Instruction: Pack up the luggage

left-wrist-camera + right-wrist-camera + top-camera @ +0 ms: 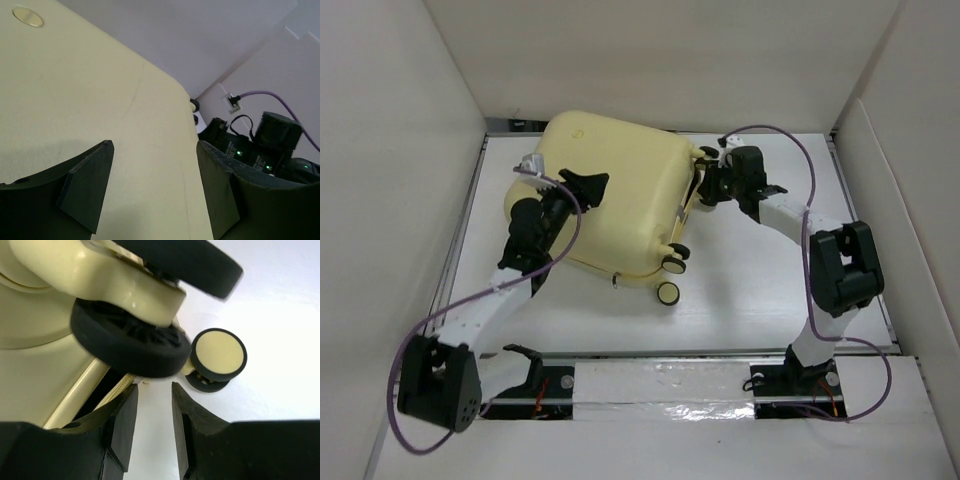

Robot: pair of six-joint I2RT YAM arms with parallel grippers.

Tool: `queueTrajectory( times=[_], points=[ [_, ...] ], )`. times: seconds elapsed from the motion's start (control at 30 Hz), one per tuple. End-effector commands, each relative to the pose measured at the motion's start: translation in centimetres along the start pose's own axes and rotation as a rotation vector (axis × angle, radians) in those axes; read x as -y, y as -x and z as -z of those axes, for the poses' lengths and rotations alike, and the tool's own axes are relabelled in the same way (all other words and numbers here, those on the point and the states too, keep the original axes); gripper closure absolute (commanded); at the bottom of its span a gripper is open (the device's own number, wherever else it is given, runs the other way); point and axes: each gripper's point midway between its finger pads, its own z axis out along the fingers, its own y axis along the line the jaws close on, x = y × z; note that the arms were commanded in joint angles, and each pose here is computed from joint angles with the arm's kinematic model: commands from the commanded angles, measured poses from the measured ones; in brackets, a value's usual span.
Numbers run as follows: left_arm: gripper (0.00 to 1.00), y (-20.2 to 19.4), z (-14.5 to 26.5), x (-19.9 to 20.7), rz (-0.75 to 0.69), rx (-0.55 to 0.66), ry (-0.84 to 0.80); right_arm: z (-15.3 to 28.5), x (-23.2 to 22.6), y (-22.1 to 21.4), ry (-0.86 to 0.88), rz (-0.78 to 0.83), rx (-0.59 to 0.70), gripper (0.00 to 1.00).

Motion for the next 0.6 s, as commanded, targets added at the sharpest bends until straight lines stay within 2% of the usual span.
queueTrajectory(
  times=[0.0,0.1,0.17,0.2,0.23,0.27,0.3,0.33,0.37,0.4,0.43,0.47,0.5,0.53,0.57],
  points=[
    [0.35,-5.5,4.9,-6.3,0.095,-0.114,0.302,0.8,-9.4,7.1,0.320,0.044,0.155,0.57],
    [0.34,-3.5,5.3,-4.6,0.106,-0.060,0.254,1.6,-9.2,9.3,0.313,0.002,0.208,0.44],
    [0.31,-1.5,4.9,-4.1,0.095,-0.012,0.283,3.1,-8.4,10.0,0.286,-0.006,0.241,0.35],
    [0.30,0.9,4.1,-2.5,0.082,0.029,0.258,3.7,-8.3,9.9,0.275,-0.006,0.250,0.32],
    [0.28,1.4,3.7,-3.0,0.073,0.033,0.302,5.3,-7.9,10.9,0.257,-0.005,0.292,0.27],
    [0.27,2.6,3.1,-2.8,0.067,0.057,0.322,6.1,-7.9,11.0,0.255,0.006,0.312,0.24],
    [0.26,5.6,2.2,-1.0,0.065,0.116,0.308,6.2,-7.3,9.1,0.238,0.000,0.285,0.23],
    [0.25,5.5,1.3,-2.2,0.067,0.091,0.362,6.8,-6.9,8.7,0.216,-0.001,0.292,0.21],
    [0.25,7.2,0.7,-2.7,0.072,0.106,0.374,8.6,-7.4,9.1,0.220,0.013,0.326,0.21],
    [0.25,10.0,-0.2,-1.2,0.070,0.142,0.346,9.2,-7.1,8.4,0.207,0.010,0.329,0.21],
    [0.25,9.3,-1.2,-3.3,0.057,0.095,0.415,9.2,-6.6,5.7,0.188,0.000,0.293,0.25],
    [0.25,11.2,-1.3,-5.0,0.050,0.121,0.468,10.9,-7.2,6.0,0.206,0.003,0.333,0.33],
    [0.25,13.6,-1.7,-5.0,0.039,0.151,0.479,11.4,-7.1,5.2,0.207,0.002,0.336,0.45],
    [0.26,13.0,-2.2,-7.9,0.014,0.101,0.554,11.2,-6.8,2.5,0.202,-0.003,0.298,0.71],
    [0.28,13.8,-1.9,-9.6,0.004,0.100,0.607,11.6,-7.0,1.8,0.209,-0.002,0.304,0.82]
  ],
)
